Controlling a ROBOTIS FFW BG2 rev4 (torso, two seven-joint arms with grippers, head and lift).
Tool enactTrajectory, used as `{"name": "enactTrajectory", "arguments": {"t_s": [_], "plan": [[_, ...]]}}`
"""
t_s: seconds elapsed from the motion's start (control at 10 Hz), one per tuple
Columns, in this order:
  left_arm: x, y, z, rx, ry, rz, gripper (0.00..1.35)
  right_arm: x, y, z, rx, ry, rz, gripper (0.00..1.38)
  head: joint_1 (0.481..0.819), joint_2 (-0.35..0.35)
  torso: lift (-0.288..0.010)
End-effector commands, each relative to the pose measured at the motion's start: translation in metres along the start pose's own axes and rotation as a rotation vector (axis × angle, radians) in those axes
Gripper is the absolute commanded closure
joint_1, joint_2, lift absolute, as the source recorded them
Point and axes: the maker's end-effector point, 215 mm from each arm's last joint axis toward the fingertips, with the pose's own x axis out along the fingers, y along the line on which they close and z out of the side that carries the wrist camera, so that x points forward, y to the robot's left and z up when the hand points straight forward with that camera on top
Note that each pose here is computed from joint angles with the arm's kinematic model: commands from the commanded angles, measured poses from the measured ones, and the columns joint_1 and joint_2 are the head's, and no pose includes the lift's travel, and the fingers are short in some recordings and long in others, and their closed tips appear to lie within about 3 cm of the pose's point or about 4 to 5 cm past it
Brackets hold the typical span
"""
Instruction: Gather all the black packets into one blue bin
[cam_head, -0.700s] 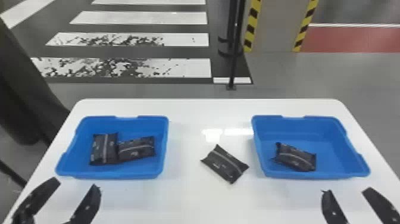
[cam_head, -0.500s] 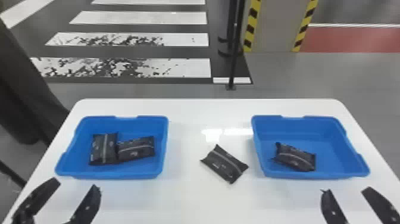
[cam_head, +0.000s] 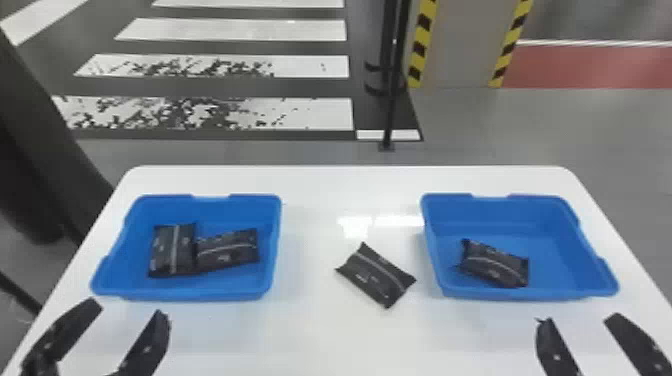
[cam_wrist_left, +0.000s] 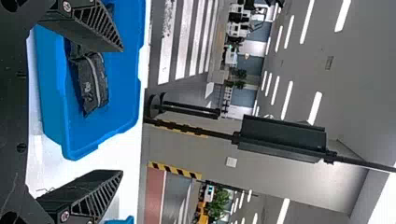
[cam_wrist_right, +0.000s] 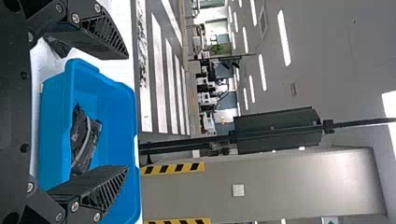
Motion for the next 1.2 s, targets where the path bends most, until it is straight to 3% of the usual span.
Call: {"name": "enactTrajectory", "arguments": {"t_s": [0.0, 0.2, 0.4, 0.7, 0.9, 1.1], "plan": [[0.003, -0.003, -0.004, -0.004, 0.011, -0.009, 0.09, -0.001, -0.001, -0.001, 0.013, -0.002, -0.008, 0.19, 0.695, -0.002, -0.11], [0.012, -0.004, -0.012, 0.003, 0.038, -0.018, 0.09, -0.001, -0.001, -0.002, 0.008, 0.001, -0.006, 0.19, 0.695, -0.012, -0.11], [0.042, -0.017, -0.007, 0.037, 0.046, -0.069, 0.09, 0.0, -0.001, -0.001, 0.014, -0.002, -0.007, 0.19, 0.695, -0.02, -0.11], [0.086, -0.031, -0.041, 0.115, 0.176, -0.145, 0.09, -0.001, -0.003, -0.004, 0.021, 0.002, -0.011, 0.19, 0.695, -0.079, -0.11], [0.133, -0.055, -0.068, 0.111, 0.242, -0.243, 0.09, 0.0, -0.003, -0.005, 0.024, 0.004, -0.012, 0.19, 0.695, -0.103, -0.11], [0.179, -0.111, -0.072, 0.094, 0.259, -0.398, 0.09, 0.003, -0.001, -0.007, 0.033, 0.002, -0.009, 0.19, 0.695, -0.166, -0.11]]}}
